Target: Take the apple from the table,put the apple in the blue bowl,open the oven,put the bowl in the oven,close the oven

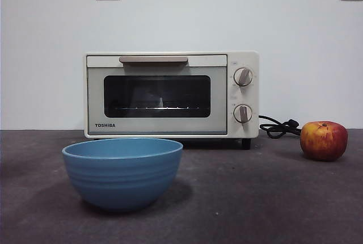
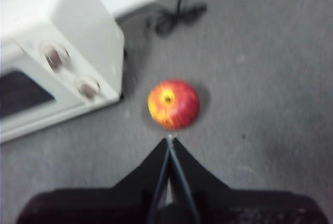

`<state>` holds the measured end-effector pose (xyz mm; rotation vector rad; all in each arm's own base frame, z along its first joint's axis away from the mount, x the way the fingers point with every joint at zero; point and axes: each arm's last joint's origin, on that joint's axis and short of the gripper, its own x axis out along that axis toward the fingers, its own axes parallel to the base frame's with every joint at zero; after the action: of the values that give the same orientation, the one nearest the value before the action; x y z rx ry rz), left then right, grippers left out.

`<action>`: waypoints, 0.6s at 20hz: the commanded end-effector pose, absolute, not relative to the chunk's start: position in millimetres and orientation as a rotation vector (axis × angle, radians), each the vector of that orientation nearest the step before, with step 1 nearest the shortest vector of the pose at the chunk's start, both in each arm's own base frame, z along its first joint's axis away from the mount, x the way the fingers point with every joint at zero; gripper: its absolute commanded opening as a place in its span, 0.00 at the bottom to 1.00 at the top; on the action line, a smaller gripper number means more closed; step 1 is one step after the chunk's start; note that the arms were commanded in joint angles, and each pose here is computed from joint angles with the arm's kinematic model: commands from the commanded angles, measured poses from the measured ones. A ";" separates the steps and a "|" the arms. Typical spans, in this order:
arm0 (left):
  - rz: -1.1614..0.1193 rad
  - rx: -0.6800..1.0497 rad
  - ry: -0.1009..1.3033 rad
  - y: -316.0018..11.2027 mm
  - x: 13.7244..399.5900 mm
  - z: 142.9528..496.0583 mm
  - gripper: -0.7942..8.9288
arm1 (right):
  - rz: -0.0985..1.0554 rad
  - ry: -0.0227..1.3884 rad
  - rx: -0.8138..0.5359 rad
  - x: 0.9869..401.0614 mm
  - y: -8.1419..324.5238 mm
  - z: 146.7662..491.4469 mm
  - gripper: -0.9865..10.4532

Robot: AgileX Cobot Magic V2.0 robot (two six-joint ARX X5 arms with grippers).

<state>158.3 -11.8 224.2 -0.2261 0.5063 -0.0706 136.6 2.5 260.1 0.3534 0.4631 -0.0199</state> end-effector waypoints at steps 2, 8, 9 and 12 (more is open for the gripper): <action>-0.123 -0.258 0.616 -15.5 178.5 218.6 0.08 | -0.018 0.642 0.275 169.5 2.9 261.0 0.09; -0.244 -0.309 0.754 -20.9 198.5 218.8 0.08 | -0.030 0.742 0.270 227.9 3.3 282.8 0.09; -0.258 -0.317 0.771 -21.4 198.1 219.5 0.08 | -0.021 0.744 0.274 234.5 3.6 287.4 0.09; -0.325 -0.354 0.839 -23.3 193.3 217.2 0.08 | 0.069 0.756 0.244 262.6 5.9 298.4 0.09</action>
<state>193.7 -22.5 218.0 -0.3466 0.8326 -0.3150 258.2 5.5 300.8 0.2695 0.7438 0.0516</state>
